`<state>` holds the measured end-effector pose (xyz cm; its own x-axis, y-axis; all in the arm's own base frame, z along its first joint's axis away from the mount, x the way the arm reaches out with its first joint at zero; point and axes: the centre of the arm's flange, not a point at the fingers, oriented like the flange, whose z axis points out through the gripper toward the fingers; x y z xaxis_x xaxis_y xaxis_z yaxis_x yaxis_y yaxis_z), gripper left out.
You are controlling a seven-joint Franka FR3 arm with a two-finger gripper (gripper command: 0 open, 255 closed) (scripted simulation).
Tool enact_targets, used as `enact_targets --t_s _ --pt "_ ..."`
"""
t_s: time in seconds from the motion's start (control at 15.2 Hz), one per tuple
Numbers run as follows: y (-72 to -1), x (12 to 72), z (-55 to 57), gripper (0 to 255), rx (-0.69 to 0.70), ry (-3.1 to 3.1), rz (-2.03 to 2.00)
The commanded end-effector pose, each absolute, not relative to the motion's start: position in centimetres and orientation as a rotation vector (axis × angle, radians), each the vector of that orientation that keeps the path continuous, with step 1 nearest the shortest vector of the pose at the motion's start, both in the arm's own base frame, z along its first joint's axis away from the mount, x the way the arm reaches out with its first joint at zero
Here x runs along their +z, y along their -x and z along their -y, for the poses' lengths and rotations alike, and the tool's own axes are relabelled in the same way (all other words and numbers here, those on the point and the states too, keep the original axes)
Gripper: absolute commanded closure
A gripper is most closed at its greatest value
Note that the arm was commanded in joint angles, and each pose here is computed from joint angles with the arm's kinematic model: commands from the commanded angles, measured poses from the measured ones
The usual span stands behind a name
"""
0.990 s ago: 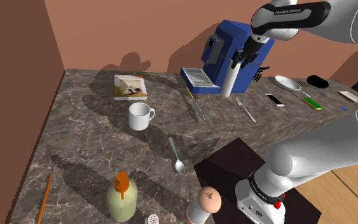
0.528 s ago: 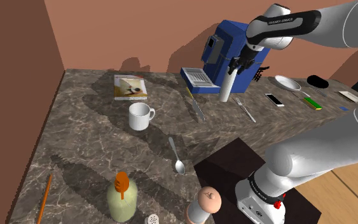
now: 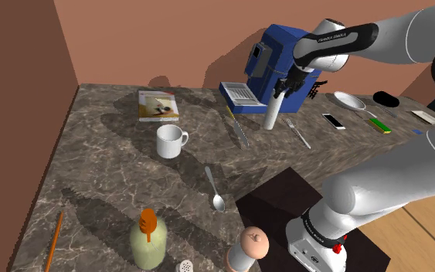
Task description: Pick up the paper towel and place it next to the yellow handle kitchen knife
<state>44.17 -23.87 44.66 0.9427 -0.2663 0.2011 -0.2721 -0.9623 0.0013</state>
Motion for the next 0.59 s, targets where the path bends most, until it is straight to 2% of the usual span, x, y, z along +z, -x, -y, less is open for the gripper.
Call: enact_targets --t_s 0.0,0.53 --pt "-44.18 43.48 23.82 255 0.312 -3.067 0.425" --pt "-44.18 42.51 23.82 255 0.312 -3.067 0.425"
